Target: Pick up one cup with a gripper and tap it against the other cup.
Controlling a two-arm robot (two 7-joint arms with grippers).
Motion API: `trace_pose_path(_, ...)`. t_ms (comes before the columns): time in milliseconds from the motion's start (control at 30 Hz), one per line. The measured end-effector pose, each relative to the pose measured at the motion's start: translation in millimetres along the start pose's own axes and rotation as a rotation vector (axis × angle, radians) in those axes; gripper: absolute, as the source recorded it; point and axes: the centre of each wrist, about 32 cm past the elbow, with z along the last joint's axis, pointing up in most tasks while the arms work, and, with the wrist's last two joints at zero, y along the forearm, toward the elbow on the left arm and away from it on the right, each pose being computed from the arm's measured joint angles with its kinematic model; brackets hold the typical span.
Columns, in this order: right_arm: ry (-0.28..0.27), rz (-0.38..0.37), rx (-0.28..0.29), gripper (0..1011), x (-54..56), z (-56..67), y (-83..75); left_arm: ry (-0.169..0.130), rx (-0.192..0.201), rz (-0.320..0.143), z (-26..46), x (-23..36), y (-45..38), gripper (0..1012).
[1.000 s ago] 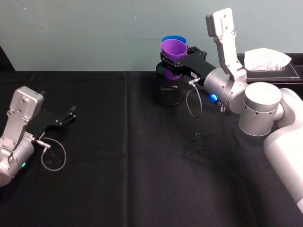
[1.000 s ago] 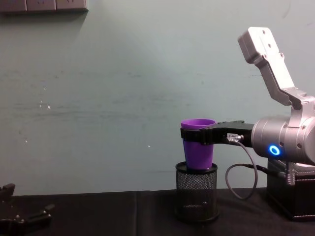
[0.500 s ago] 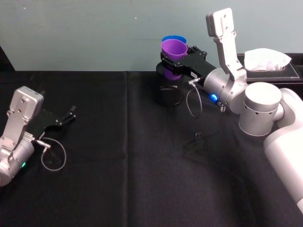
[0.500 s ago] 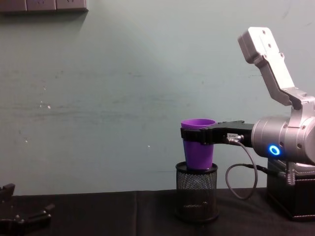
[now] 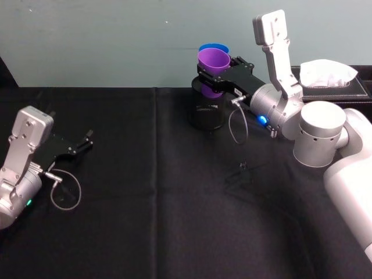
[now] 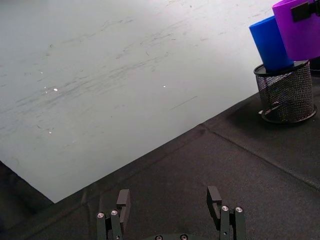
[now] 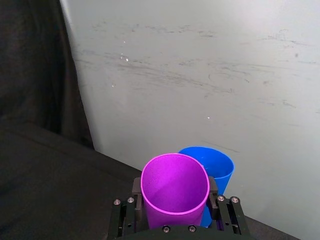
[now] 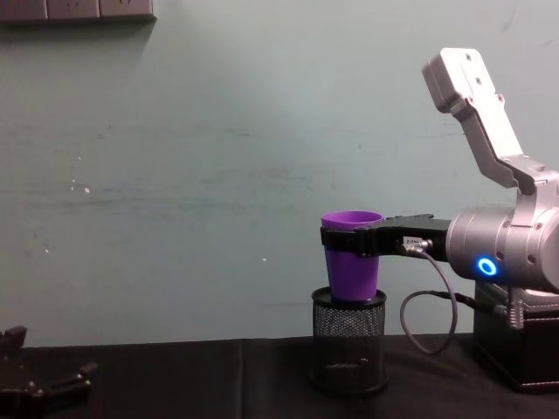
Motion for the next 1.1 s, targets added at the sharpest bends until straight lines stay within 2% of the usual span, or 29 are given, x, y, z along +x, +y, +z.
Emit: trace_pose_path(1100, 0.0, 0.0, 0.0, 734, 0.0, 0.0, 0.0, 0.0, 0.0, 0.0, 0.0, 0.0, 0.0, 1005)
